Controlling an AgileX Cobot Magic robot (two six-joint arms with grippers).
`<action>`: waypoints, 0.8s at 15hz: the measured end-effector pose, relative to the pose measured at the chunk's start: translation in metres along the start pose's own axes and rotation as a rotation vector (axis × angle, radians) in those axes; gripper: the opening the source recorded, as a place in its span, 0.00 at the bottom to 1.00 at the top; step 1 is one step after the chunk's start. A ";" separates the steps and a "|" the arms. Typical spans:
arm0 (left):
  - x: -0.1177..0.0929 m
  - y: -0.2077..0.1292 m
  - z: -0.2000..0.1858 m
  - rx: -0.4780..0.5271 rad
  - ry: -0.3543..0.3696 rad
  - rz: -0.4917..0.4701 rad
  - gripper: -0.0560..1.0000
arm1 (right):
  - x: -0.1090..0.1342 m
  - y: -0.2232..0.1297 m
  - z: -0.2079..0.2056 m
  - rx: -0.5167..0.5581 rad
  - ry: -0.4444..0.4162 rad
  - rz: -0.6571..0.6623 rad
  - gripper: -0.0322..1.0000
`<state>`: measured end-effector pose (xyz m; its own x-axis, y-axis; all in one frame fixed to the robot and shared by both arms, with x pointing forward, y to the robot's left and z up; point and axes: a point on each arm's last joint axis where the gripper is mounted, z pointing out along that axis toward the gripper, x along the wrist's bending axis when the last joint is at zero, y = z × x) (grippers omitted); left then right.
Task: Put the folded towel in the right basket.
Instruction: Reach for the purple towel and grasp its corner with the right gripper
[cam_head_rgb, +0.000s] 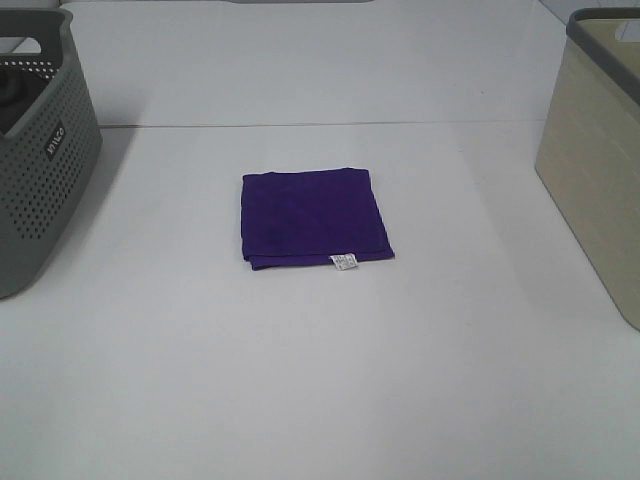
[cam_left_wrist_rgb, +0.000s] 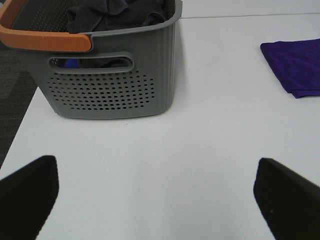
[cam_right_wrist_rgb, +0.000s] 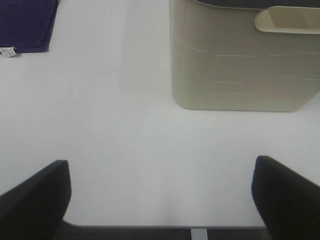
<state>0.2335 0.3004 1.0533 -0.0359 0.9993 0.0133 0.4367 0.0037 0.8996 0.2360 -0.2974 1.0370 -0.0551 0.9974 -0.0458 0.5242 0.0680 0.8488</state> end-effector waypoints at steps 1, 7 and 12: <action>0.000 0.000 0.000 0.000 0.000 0.000 0.99 | 0.000 0.000 0.000 0.000 0.000 0.000 0.95; 0.000 0.000 0.000 0.000 0.000 0.000 0.99 | 0.000 0.000 0.000 0.000 0.000 0.000 0.95; 0.000 0.000 0.000 0.000 0.000 0.000 0.99 | 0.000 0.000 0.000 0.000 -0.001 0.000 0.95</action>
<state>0.2335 0.3004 1.0533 -0.0359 0.9993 0.0133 0.4367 0.0037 0.8996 0.2360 -0.2975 1.0370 -0.0546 0.9974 -0.0467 0.5243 0.0684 0.8488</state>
